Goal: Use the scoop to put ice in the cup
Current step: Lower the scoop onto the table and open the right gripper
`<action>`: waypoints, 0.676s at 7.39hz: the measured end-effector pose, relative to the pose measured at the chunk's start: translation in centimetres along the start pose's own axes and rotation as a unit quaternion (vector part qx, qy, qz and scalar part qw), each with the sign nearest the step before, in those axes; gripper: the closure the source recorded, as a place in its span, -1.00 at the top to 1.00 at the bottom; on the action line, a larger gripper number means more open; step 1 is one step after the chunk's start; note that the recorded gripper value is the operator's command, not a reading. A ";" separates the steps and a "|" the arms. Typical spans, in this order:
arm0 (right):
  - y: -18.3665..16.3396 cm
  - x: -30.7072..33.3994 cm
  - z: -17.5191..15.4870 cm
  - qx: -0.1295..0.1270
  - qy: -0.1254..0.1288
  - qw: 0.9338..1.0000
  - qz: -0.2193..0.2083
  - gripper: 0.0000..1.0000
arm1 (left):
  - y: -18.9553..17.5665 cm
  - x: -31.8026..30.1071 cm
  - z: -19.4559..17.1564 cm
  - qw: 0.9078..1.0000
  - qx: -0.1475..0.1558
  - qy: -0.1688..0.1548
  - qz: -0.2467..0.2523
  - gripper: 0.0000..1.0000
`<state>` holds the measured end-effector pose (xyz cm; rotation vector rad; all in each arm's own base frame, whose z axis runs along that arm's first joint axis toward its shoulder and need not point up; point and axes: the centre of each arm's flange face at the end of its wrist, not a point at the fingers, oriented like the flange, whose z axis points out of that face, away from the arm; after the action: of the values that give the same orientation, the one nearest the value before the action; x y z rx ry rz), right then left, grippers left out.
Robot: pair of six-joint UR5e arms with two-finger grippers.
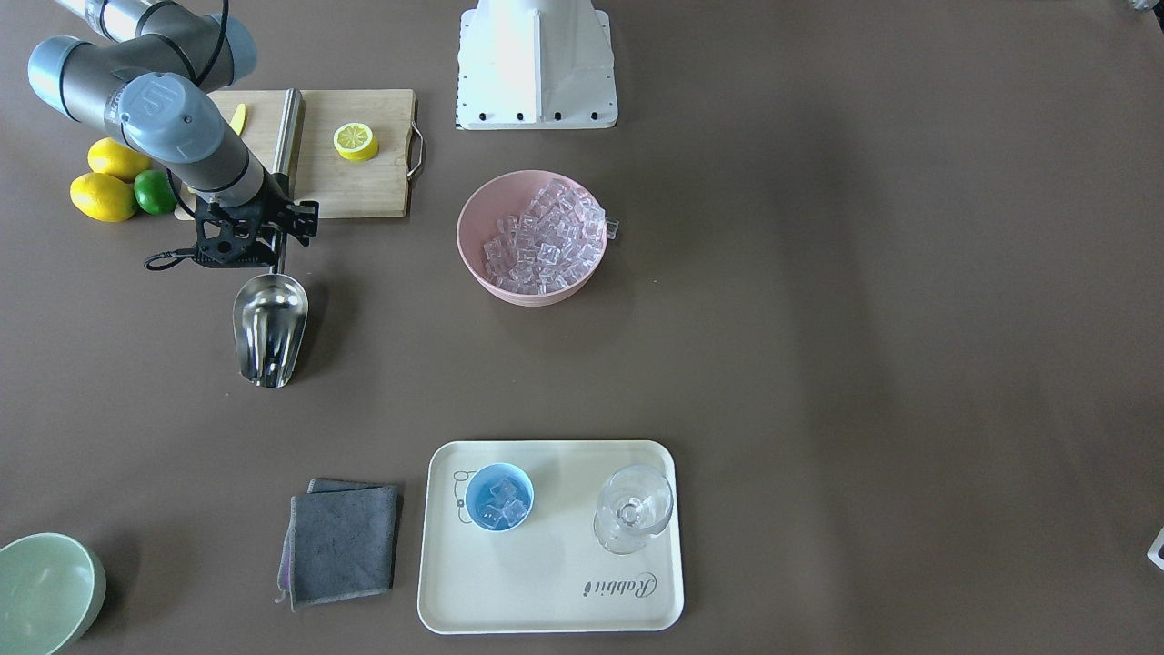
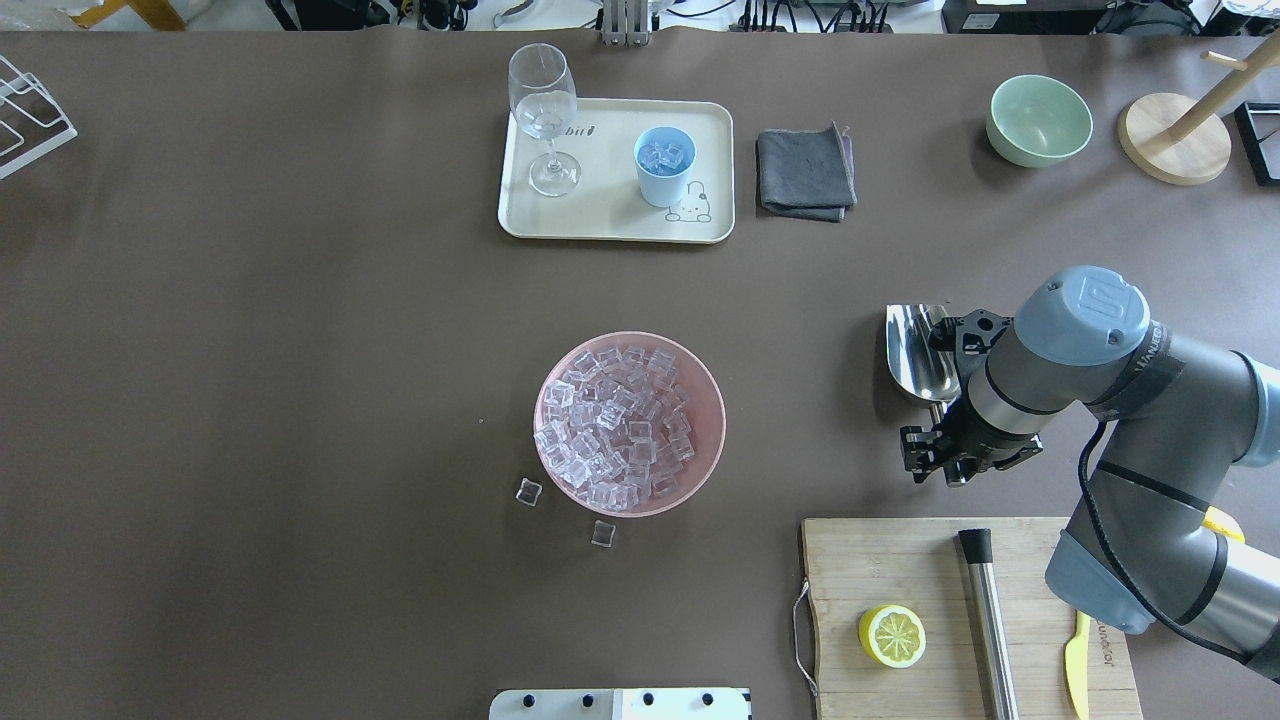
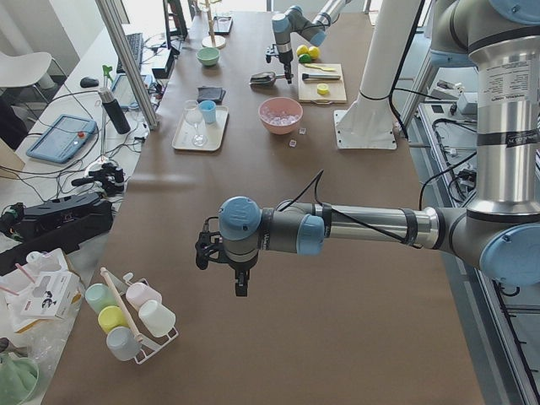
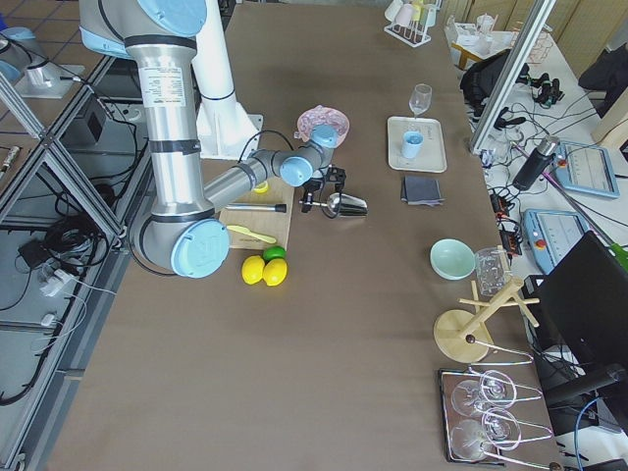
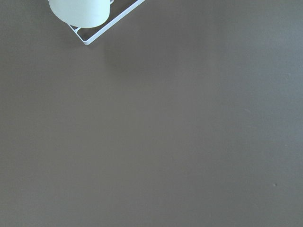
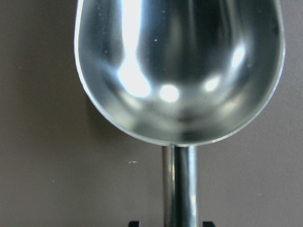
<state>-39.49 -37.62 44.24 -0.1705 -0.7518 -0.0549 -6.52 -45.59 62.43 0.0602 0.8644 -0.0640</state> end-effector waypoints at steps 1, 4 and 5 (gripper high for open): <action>0.0 -0.1 0.0 -0.002 -0.001 1.000 0.000 1.00 | 0.0 0.0 0.0 1.000 0.000 0.000 0.000 0.97; -0.1 0.0 -0.1 -0.002 -0.001 1.000 0.001 1.00 | 0.0 0.0 0.0 1.000 0.000 0.000 0.000 0.97; -0.6 0.6 -0.8 0.004 -0.002 1.000 0.007 1.00 | 0.0 -0.1 0.1 1.000 -0.001 0.000 -0.001 0.97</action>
<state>-38.63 -38.28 44.15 -0.1687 -0.7550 -0.0392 -6.50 -45.58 62.53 0.0576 0.8642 -0.0644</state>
